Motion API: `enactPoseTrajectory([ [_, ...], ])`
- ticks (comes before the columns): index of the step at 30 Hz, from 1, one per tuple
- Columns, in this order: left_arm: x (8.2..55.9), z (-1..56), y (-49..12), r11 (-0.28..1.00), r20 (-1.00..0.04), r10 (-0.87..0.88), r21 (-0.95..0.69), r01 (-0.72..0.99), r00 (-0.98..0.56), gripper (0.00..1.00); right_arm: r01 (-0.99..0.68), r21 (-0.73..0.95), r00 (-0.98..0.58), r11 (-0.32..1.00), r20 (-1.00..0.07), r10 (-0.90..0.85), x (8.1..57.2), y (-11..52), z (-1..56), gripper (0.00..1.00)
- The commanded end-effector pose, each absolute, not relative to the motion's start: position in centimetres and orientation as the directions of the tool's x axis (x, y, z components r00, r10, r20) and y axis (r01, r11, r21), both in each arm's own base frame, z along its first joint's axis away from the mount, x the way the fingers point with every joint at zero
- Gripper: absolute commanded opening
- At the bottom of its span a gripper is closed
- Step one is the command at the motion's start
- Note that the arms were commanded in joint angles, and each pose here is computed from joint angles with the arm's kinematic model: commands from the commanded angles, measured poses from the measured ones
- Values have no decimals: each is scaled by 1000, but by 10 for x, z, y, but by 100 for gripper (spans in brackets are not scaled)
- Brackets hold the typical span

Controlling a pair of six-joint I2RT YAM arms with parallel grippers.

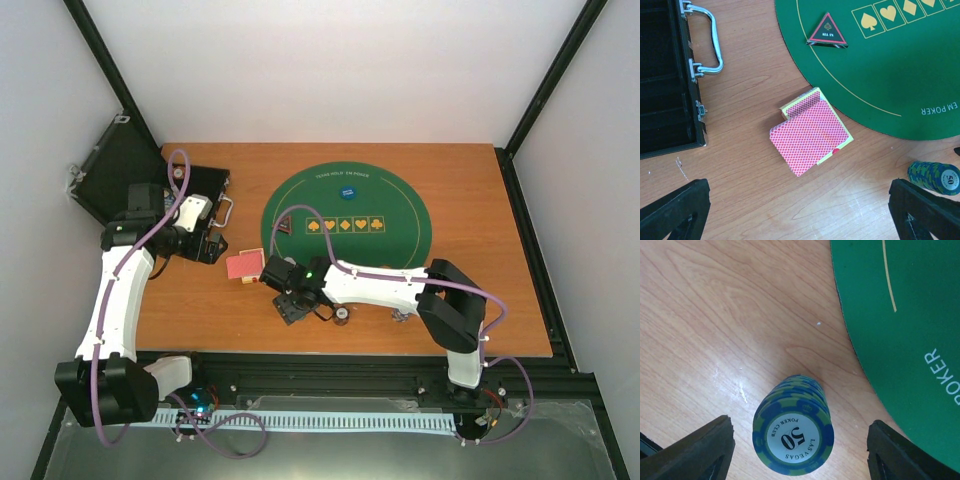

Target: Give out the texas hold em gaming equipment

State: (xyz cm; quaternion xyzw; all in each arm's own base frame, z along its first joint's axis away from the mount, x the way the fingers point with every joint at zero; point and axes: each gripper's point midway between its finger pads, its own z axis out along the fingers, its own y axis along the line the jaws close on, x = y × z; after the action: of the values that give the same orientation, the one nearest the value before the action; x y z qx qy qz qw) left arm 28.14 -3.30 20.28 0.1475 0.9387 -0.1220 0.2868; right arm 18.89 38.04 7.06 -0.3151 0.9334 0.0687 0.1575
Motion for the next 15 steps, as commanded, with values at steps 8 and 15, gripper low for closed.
enactPoseTrajectory([
  [8, 285, 218, -33, 926, -619, 212, -122, 359, -756, 100, -607, 42, -761, 793, -319, -565, 191, 383, 60, 67],
  [15, 285, 218, -31, 926, -621, 223, -107, 363, -751, 100, -608, 59, -766, 792, -305, -565, 188, 385, 55, 62],
])
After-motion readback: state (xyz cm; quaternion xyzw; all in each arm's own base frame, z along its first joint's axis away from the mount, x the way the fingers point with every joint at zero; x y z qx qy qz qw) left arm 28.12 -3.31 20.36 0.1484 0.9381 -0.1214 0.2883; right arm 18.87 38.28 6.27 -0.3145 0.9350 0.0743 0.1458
